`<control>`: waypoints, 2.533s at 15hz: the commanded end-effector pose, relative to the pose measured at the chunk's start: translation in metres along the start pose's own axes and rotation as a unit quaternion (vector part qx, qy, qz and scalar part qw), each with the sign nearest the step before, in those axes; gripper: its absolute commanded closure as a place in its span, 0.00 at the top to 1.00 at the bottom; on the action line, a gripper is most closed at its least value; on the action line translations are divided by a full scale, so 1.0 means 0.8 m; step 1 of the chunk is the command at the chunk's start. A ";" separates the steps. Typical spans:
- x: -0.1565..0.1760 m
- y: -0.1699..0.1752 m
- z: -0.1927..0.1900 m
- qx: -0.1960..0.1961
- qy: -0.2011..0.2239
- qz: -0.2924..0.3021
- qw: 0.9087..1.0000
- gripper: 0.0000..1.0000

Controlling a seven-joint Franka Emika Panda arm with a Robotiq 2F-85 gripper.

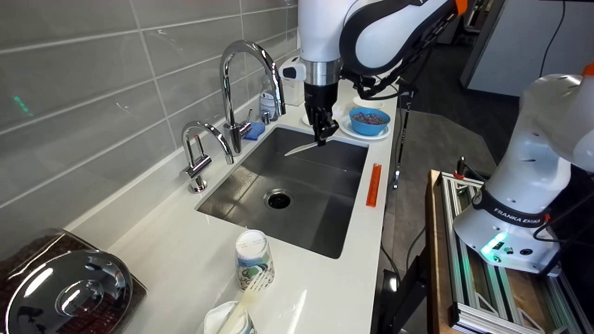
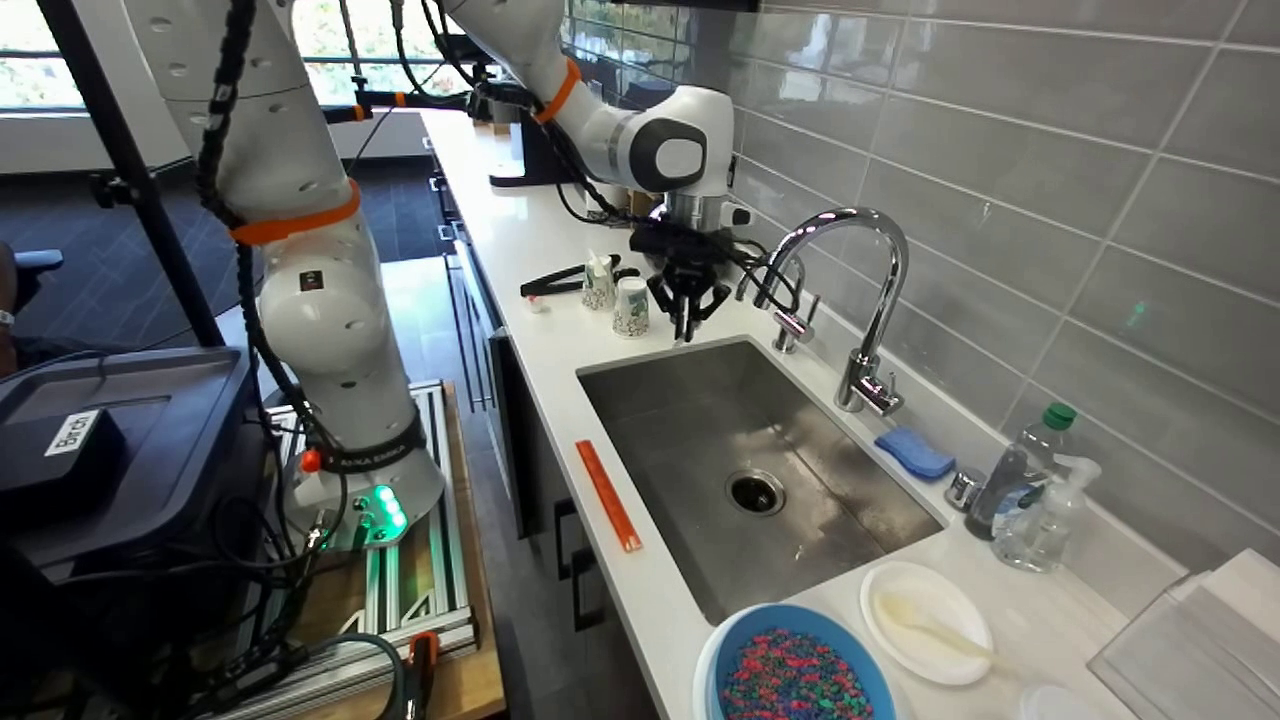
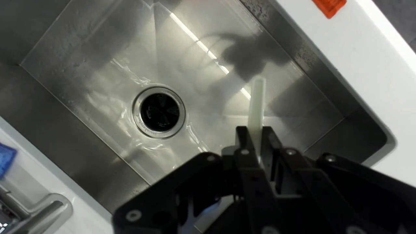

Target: Pick up the fork on the plate and put it on the cup

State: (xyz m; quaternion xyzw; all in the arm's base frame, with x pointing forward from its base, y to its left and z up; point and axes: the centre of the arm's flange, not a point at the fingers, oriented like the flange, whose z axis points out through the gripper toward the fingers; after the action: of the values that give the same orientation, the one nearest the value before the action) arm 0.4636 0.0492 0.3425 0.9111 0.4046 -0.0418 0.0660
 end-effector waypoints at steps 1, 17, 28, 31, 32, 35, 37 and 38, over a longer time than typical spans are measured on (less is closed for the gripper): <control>0.014 -0.027 0.003 -0.003 0.011 -0.074 0.997 0.03; 0.107 -0.110 -0.032 -0.006 0.055 -0.263 0.963 0.03; 0.174 -0.137 -0.030 0.011 0.050 -0.315 0.948 0.03; 0.194 -0.141 -0.028 0.010 0.045 -0.321 0.946 0.03; 0.200 -0.142 -0.028 0.008 0.045 -0.323 0.945 0.03; 0.214 -0.146 -0.026 0.008 0.044 -0.330 0.943 0.03; 0.221 -0.149 -0.027 0.007 0.045 -0.334 0.941 0.03; 0.223 -0.151 -0.029 0.006 0.047 -0.335 0.941 0.03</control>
State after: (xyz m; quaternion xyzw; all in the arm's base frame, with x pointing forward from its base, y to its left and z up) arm 0.4872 0.2516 0.3316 0.7291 0.6840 -0.0074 0.0229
